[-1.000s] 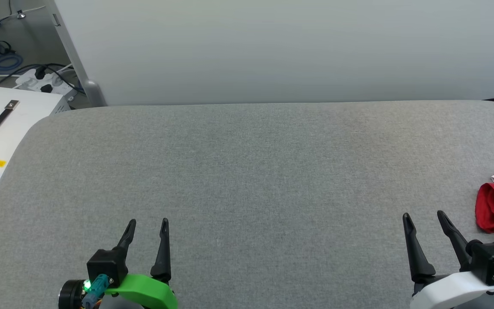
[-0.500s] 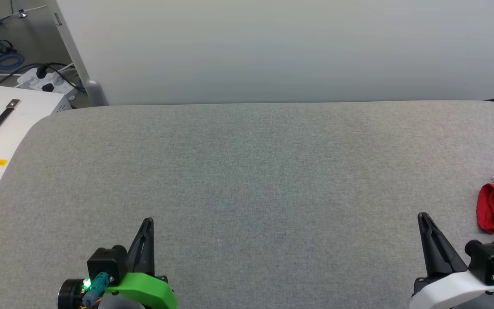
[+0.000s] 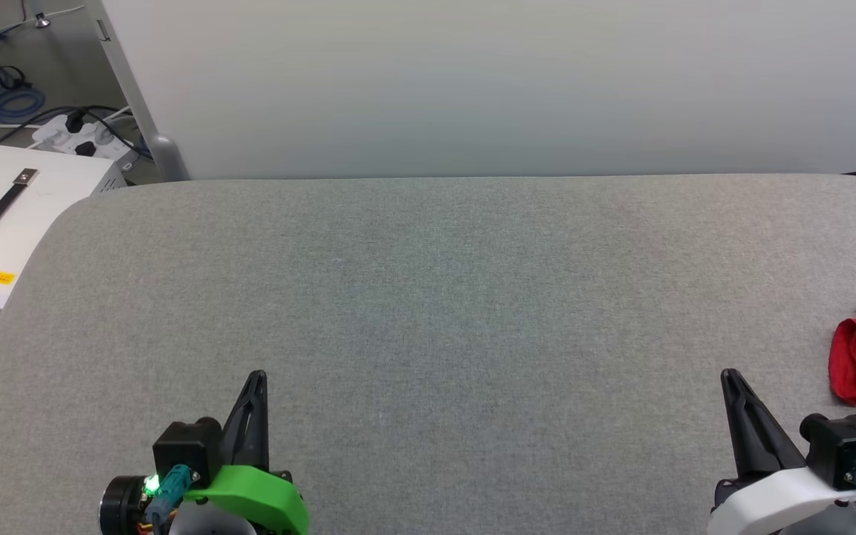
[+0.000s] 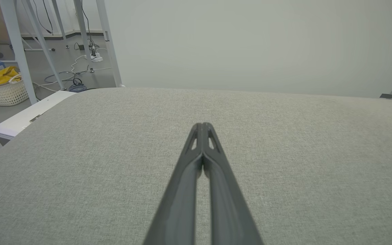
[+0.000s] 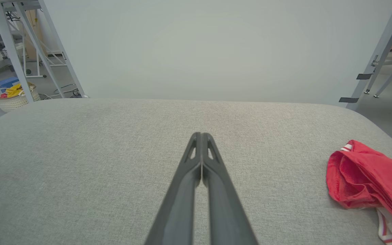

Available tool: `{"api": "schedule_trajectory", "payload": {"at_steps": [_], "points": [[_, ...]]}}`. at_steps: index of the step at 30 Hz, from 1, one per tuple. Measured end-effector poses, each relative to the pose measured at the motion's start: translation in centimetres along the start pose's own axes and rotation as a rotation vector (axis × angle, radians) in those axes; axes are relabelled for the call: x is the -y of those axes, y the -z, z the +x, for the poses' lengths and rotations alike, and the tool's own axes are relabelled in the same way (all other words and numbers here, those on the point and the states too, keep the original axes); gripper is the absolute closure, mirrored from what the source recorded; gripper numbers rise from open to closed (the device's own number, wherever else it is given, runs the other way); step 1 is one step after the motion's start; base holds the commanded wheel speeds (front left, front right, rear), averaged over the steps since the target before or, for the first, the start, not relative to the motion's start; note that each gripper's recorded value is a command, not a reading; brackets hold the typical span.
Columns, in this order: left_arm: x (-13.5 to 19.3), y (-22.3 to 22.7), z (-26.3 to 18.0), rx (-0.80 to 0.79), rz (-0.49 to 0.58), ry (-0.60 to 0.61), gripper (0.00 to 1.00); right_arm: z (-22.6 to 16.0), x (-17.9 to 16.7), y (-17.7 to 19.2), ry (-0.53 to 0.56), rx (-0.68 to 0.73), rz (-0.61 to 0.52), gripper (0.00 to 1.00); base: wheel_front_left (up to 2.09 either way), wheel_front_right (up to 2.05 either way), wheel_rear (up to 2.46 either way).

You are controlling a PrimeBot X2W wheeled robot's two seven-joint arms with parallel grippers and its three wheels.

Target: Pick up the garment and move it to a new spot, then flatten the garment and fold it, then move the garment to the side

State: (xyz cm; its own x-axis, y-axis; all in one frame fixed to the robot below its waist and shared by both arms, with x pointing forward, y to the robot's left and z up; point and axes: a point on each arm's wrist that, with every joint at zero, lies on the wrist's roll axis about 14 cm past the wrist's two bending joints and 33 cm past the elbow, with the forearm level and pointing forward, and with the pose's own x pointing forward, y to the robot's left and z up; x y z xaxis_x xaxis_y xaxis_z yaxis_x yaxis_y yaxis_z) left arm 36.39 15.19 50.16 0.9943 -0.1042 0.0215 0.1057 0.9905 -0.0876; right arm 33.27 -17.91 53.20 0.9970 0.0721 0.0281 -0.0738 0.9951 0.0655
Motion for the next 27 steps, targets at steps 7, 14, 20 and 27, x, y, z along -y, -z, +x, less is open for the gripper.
{"api": "schedule_trajectory", "payload": {"at_steps": [7, 14, 20, 27], "points": [[-0.19, -0.18, 0.07, -0.001, 0.011, -0.003, 1.00, 0.35, -0.11, -0.11, -0.005, 0.003, -0.013, 1.00, 0.00, 0.00, 0.00], [-0.32, -0.43, 0.14, 0.001, 0.016, -0.009, 1.00, 0.50, -0.17, 0.14, -0.007, -0.006, -0.020, 1.00, 0.00, 0.00, 0.00], [-0.26, -0.60, 0.21, 0.001, 0.022, -0.010, 1.00, 0.73, -0.27, 0.17, -0.011, -0.007, -0.024, 1.00, 0.00, 0.00, 0.00], [-0.48, -0.73, 0.26, -0.001, 0.032, -0.018, 1.00, 0.93, -0.36, 0.32, -0.014, -0.011, -0.030, 1.00, 0.00, 0.00, 0.00]]}}
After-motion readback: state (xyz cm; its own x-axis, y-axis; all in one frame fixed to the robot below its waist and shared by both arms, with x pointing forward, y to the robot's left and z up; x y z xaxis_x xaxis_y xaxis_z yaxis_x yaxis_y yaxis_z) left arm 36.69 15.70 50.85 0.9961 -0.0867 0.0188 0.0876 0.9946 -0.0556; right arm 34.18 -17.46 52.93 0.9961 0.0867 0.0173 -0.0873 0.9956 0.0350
